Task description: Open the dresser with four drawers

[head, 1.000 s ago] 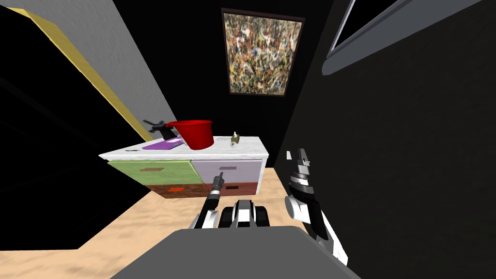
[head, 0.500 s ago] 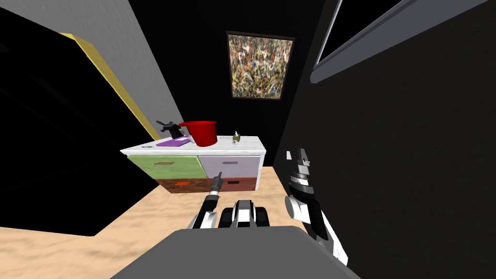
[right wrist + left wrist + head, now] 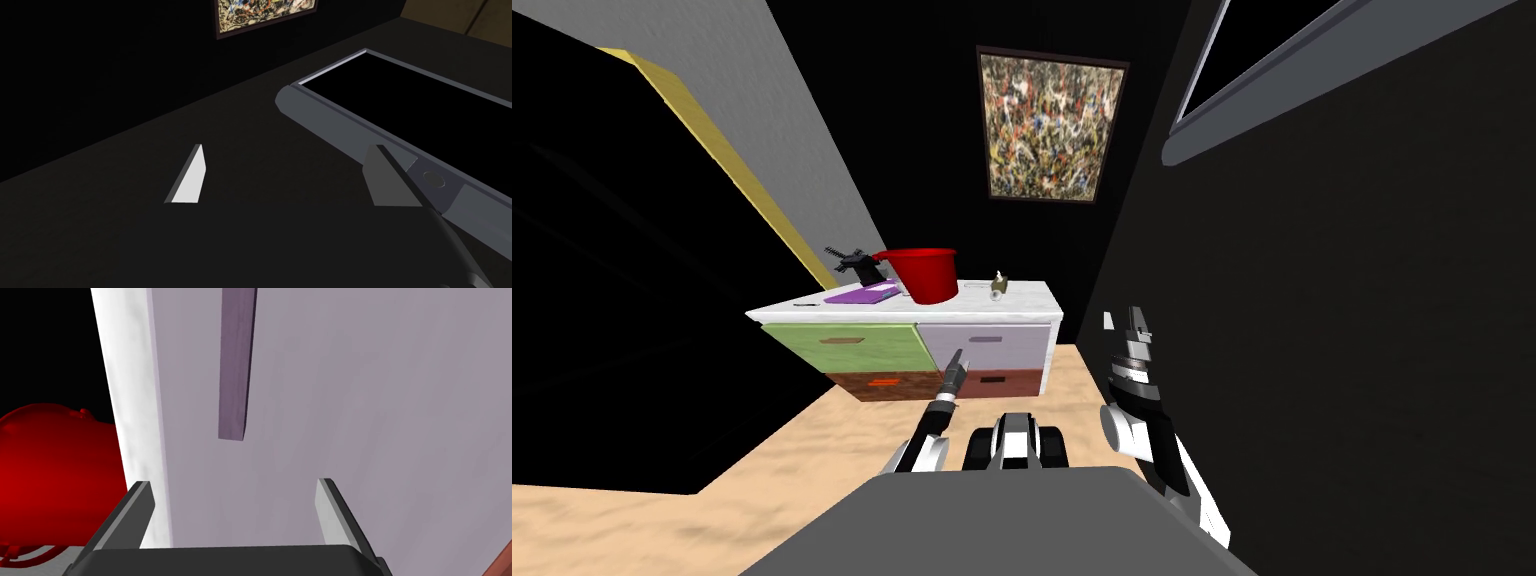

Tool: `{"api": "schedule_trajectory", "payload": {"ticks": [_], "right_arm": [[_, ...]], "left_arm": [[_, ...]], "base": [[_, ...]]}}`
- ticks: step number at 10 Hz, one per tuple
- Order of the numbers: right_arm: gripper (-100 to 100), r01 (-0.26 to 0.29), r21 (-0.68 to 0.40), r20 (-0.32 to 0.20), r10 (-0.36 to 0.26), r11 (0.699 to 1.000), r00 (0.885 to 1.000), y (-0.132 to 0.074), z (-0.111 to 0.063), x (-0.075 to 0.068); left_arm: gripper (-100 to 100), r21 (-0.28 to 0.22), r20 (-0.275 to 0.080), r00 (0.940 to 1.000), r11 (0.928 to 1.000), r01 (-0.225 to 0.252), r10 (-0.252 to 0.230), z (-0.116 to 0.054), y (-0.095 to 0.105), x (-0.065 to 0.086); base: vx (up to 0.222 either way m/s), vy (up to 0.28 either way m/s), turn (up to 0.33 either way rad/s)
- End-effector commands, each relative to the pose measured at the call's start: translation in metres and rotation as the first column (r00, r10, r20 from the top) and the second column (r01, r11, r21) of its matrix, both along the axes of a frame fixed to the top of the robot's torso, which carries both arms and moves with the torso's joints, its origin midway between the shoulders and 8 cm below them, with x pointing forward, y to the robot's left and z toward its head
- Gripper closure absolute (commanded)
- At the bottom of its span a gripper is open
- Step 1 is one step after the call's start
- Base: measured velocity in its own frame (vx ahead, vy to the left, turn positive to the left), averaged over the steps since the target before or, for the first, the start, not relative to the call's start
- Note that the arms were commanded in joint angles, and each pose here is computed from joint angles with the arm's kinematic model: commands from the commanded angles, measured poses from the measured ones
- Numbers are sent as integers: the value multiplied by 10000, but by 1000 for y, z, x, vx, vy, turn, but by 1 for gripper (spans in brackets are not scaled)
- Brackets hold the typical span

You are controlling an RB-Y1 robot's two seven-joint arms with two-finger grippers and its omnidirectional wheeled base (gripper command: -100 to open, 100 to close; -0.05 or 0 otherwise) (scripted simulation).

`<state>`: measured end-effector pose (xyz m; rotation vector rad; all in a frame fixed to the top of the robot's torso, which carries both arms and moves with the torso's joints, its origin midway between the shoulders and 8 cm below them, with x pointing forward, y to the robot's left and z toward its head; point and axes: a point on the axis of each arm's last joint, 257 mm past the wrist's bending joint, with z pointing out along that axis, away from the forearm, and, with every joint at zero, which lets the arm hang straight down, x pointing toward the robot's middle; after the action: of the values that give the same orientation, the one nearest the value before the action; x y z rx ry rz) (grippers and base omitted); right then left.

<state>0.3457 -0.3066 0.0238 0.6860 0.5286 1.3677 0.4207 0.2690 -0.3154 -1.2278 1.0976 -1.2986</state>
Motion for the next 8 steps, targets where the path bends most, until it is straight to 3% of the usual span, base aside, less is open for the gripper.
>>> {"api": "schedule_trajectory", "payload": {"ticks": [1, 3, 6, 8], "right_arm": [[0, 0, 0, 0, 0, 10000, 10000, 0, 0, 0], [0, 0, -1, 0, 0, 10000, 10000, 0, 0, 0], [0, -1, 0, 2, 1, 10000, 10000, 0, 0, 0], [0, -1, 0, 2, 1, 10000, 10000, 0, 0, 0]], "left_arm": [[-100, -233, -60, 9999, 9997, -85, 83, 4, -6, 8], [-100, -627, -28, 9998, 9978, -193, 192, 5, -16, 11], [-100, -1130, 8, 9995, 9931, -327, 330, 6, -30, 13], [-100, -1046, 0, 9995, 9941, -303, 304, 12, -27, 18]], "base": [[166, -2, -1], [93, -1, -1], [2, 1, 0], [31, -5, -1]]}}
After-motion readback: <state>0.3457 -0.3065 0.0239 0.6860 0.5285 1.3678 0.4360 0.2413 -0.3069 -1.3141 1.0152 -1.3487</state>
